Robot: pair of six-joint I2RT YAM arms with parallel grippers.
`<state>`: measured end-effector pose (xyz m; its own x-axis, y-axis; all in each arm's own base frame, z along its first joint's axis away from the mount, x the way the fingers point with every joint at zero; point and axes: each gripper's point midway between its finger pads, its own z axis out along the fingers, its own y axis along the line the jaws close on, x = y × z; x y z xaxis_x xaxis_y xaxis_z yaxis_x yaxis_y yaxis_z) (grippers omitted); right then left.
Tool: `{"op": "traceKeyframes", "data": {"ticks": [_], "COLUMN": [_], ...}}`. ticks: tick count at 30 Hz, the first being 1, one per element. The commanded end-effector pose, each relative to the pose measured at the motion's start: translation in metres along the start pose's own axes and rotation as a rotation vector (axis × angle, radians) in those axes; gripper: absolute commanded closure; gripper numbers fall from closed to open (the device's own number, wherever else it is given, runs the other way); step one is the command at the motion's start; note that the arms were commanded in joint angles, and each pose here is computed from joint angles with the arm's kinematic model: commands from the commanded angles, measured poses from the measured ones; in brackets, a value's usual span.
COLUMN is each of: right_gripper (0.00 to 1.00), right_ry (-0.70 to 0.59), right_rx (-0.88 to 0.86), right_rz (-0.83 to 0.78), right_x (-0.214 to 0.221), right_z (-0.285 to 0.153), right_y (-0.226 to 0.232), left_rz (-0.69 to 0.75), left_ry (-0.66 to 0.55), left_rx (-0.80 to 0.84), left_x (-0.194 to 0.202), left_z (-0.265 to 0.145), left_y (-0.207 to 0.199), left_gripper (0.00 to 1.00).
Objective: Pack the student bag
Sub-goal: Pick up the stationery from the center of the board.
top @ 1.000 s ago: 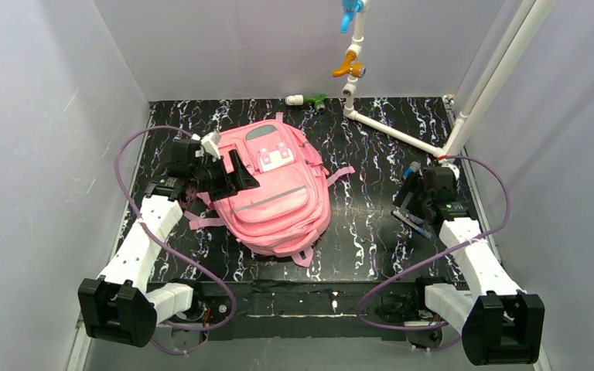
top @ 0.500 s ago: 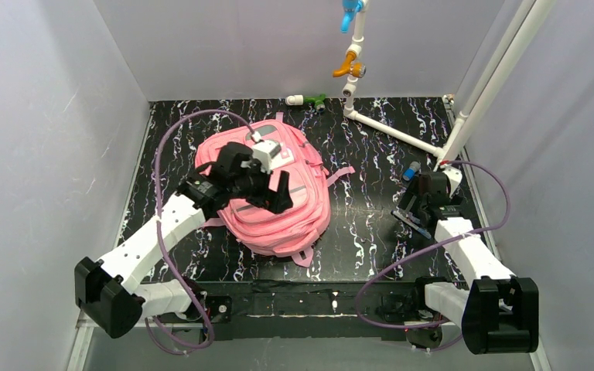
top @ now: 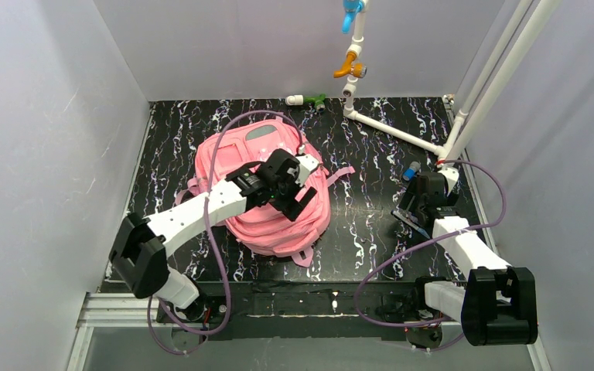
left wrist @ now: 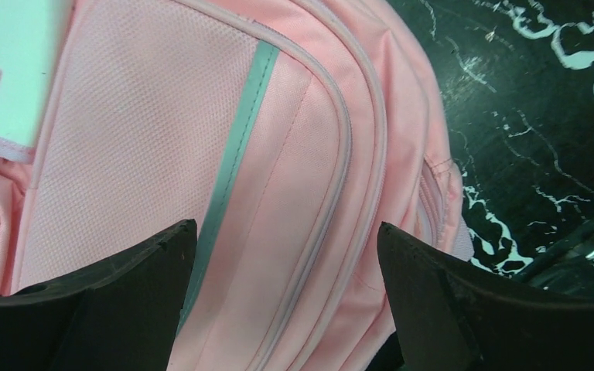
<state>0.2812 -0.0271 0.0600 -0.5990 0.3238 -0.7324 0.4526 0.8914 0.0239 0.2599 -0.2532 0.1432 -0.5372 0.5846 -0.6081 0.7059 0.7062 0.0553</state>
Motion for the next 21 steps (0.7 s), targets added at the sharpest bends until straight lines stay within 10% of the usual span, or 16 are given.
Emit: {"op": "traceKeyframes", "data": {"ticks": [1,13,21], "right_gripper": [0.14,0.25,0.57], "right_ry": [-0.064,-0.029,-0.055], "right_rx": [-0.022,-0.056,-0.111], "right_rz": [0.016,0.011,-0.029], "right_x": [-0.013,-0.004,-0.008], "right_z": [0.001,0.006,-0.008], "right_y": [0.004,0.018,0.034], "left_rz": [0.084,0.075,0.058], "left_ry": [0.058,0.15,0.144], "left_rx": [-0.066,-0.19,-0.239], "left_x": [0.004,0.032,0.033], "left_z": [0.004,0.013,0.007], "left_y": [0.004,0.02,0.028], "left_gripper": [0.16,0.27,0.26]}}
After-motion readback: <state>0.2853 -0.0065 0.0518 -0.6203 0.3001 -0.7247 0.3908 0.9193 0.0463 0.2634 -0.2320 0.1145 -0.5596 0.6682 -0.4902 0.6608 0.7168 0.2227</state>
